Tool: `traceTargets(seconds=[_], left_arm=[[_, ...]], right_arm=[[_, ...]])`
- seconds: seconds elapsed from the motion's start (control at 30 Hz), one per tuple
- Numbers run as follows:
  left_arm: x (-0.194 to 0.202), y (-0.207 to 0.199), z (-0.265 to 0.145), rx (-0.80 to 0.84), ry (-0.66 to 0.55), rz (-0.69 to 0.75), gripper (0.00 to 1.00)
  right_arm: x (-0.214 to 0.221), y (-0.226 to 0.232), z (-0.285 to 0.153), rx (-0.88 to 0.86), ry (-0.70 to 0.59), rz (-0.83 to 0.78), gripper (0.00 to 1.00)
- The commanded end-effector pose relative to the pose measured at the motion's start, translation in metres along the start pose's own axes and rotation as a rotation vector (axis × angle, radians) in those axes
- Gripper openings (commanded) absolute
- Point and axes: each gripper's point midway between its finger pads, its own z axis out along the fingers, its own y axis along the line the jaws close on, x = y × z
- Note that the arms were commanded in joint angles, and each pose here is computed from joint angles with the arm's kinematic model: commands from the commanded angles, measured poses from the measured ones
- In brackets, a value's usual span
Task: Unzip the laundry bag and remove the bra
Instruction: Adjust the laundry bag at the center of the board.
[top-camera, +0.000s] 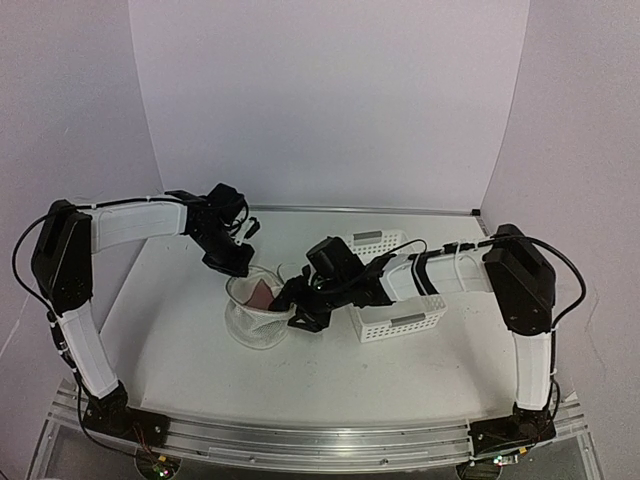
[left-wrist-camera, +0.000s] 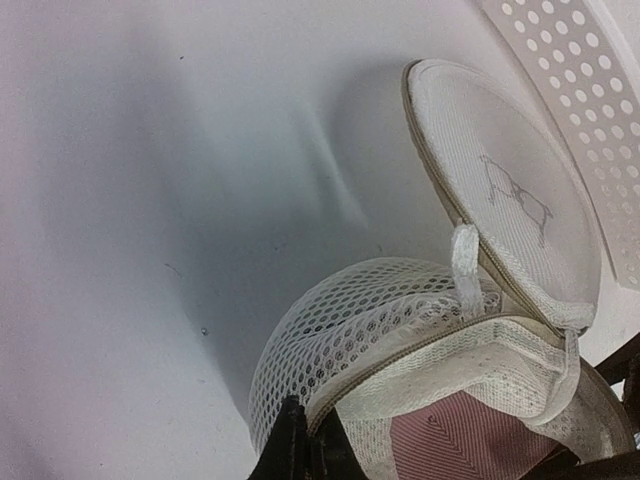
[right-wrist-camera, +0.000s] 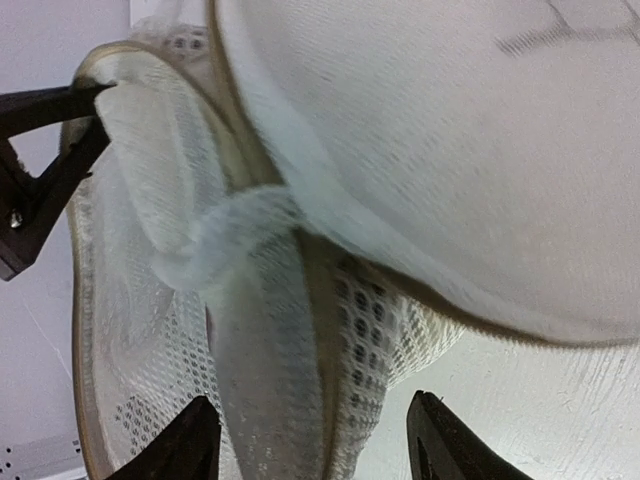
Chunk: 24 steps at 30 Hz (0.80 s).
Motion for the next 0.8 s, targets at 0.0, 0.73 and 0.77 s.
traceTargets(seconds=[0.0,0.73,0.77], left_arm=[[-0.012,0.014,-0.025,-0.034,-0.104,-0.092,0.0],[-0.013,-0.035,-0.066,0.376,-0.424,-0.244,0.0],[-0.013,-0.038,-0.068,0.401,-0.44,-0.252,0.0]], right_arm=[[-0.006,0.03,0.001,-0.071,-0.013,-0.044,0.54],[-0.133,-0.021,-0.03,0.2,-0.181,-0.596,0.0],[-0.135,-0.02,-0.031,0.211,-0.175,-0.647,0.04]])
